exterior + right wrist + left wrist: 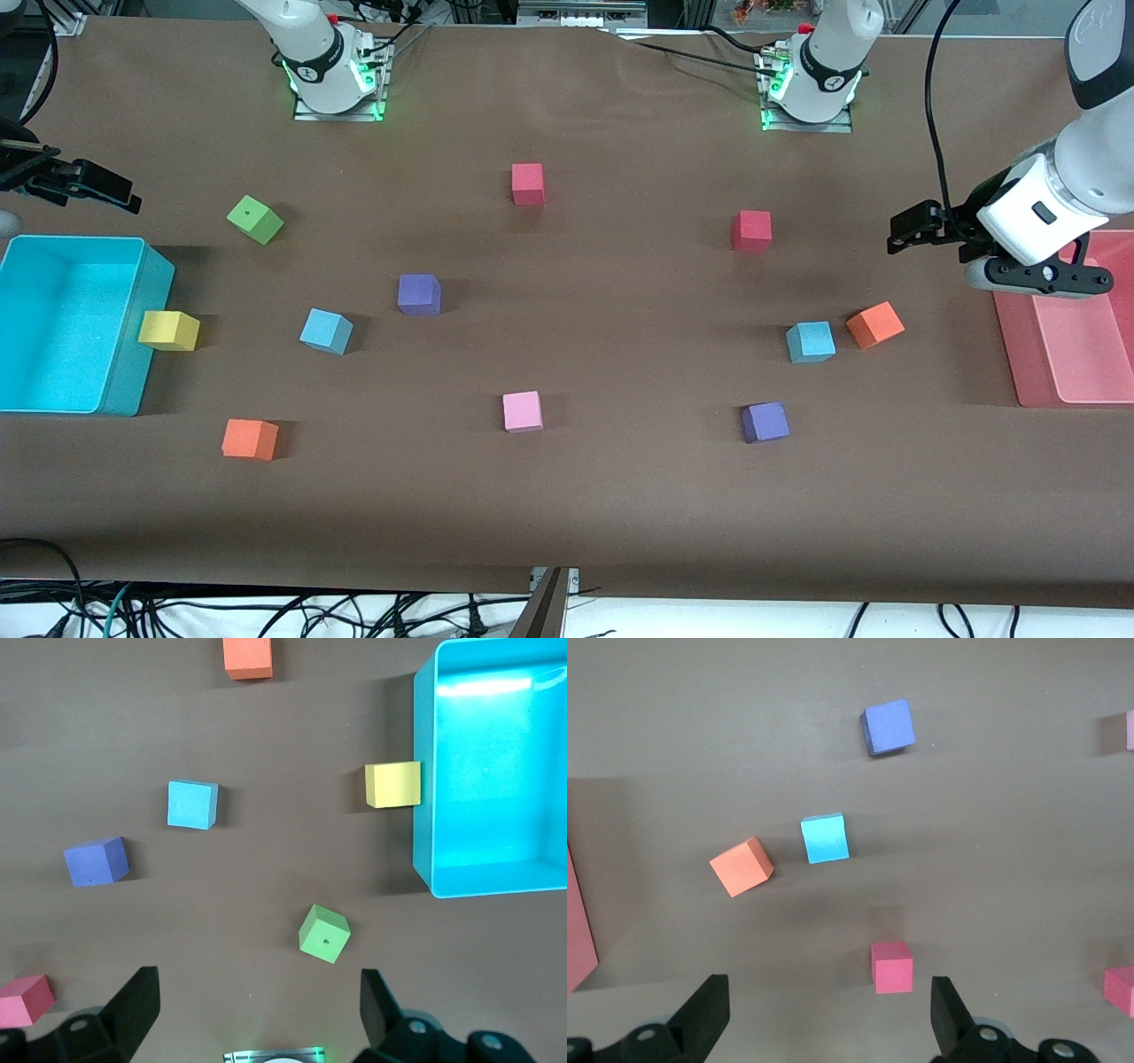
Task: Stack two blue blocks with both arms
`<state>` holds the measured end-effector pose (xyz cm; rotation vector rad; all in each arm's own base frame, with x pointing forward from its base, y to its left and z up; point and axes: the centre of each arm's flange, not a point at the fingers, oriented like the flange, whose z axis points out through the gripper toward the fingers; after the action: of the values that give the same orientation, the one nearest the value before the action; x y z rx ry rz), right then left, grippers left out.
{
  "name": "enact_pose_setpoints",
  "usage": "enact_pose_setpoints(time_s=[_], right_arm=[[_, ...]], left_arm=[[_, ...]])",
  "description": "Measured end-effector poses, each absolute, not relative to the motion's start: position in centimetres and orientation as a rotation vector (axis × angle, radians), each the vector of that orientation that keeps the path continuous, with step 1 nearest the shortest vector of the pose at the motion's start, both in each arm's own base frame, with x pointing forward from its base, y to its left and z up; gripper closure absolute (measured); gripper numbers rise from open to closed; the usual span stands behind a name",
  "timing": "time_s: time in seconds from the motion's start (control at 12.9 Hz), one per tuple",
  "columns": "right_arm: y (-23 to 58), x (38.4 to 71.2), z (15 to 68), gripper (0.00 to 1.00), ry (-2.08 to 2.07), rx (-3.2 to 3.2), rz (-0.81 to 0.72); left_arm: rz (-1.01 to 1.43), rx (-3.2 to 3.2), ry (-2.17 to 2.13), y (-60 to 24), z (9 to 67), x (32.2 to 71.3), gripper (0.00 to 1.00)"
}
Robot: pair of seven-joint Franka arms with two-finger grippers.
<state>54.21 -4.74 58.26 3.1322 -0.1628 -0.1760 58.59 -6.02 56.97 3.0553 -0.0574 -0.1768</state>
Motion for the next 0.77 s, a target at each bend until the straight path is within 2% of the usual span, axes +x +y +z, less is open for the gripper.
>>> enact_pose_setpoints(time_s=[0.77], right_arm=[[-4.74, 54.21, 58.26, 0.00, -0.163, 3.132, -0.176]], left_arm=[[-0.210, 3.131, -0.038, -5.19, 56.67, 58.55, 0.00]])
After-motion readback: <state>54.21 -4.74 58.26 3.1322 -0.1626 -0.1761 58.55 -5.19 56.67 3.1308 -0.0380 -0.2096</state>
